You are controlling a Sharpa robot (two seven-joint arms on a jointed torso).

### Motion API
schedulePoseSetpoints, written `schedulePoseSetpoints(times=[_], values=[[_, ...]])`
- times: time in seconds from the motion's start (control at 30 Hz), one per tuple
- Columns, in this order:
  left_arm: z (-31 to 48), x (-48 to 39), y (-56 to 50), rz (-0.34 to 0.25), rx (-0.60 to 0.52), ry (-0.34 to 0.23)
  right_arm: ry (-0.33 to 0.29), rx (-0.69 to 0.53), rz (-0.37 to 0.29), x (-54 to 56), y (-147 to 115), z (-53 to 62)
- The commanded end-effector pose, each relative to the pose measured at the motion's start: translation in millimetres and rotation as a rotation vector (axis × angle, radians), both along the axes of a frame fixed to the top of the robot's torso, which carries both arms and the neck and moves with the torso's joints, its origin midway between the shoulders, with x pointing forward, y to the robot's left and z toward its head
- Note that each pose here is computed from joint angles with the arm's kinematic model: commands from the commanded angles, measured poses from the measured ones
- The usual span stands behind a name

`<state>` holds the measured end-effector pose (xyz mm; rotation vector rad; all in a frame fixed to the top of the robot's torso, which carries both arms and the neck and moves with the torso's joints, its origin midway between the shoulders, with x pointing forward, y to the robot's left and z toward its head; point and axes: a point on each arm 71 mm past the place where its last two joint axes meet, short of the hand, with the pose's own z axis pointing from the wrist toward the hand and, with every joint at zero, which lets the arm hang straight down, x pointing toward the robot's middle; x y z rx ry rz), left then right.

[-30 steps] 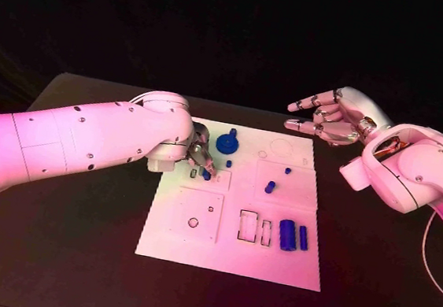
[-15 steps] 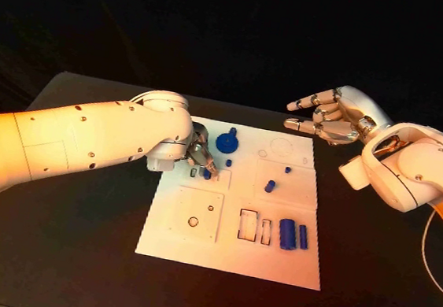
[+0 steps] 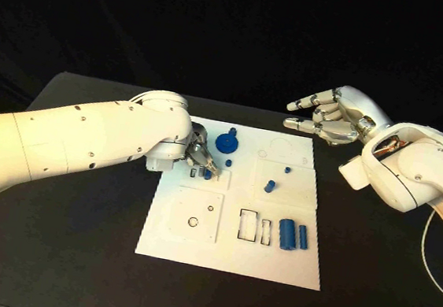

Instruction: Assemble the parts on the task board

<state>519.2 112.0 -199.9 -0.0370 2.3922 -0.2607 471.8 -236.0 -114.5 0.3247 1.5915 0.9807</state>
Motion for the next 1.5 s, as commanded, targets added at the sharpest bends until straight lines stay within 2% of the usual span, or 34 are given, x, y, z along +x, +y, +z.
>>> schedulePoseSetpoints(times=[0.03,0.27,0.37,0.5,0.67,0.7,0.77,0.93,1.1,1.23,1.37,1.5], values=[[-1.6,-0.2,8.3,0.070,0.077,0.018,-0.001,-0.002,0.006,-0.3,1.0,-0.2],[2.0,-0.8,15.4,0.084,0.062,0.004,-0.002,-0.002,0.006,0.2,1.0,-0.3],[6.6,-0.9,17.3,0.091,0.037,-0.011,-0.002,-0.002,0.006,0.4,1.4,-0.4],[16.3,-1.6,18.3,0.108,-0.035,-0.024,-0.002,-0.002,0.006,1.1,1.7,-0.6],[32.8,-0.6,22.4,0.121,-0.099,-0.012,0.001,-0.001,0.008,2.2,2.7,-1.3],[39.2,1.8,25.6,0.120,-0.094,-0.011,0.002,-0.001,0.009,2.7,3.1,-1.7],[46.4,6.6,30.3,0.125,-0.082,-0.014,0.003,-0.002,0.010,3.2,3.7,-2.2],[55.1,22.0,40.5,0.148,-0.063,-0.031,0.005,-0.002,0.012,4.1,5.3,-3.0],[57.7,37.8,46.5,0.173,-0.063,-0.070,0.006,-0.002,0.013,5.0,6.3,-3.6],[55.1,48.5,48.5,0.178,-0.048,-0.079,0.007,-0.002,0.015,5.4,7.0,-4.0],[49.7,54.7,48.2,0.163,-0.009,-0.063,0.009,-0.002,0.017,5.7,8.1,-4.6],[45.0,57.4,47.5,0.153,0.014,-0.048,0.010,-0.002,0.019,5.7,8.5,-5.0]])
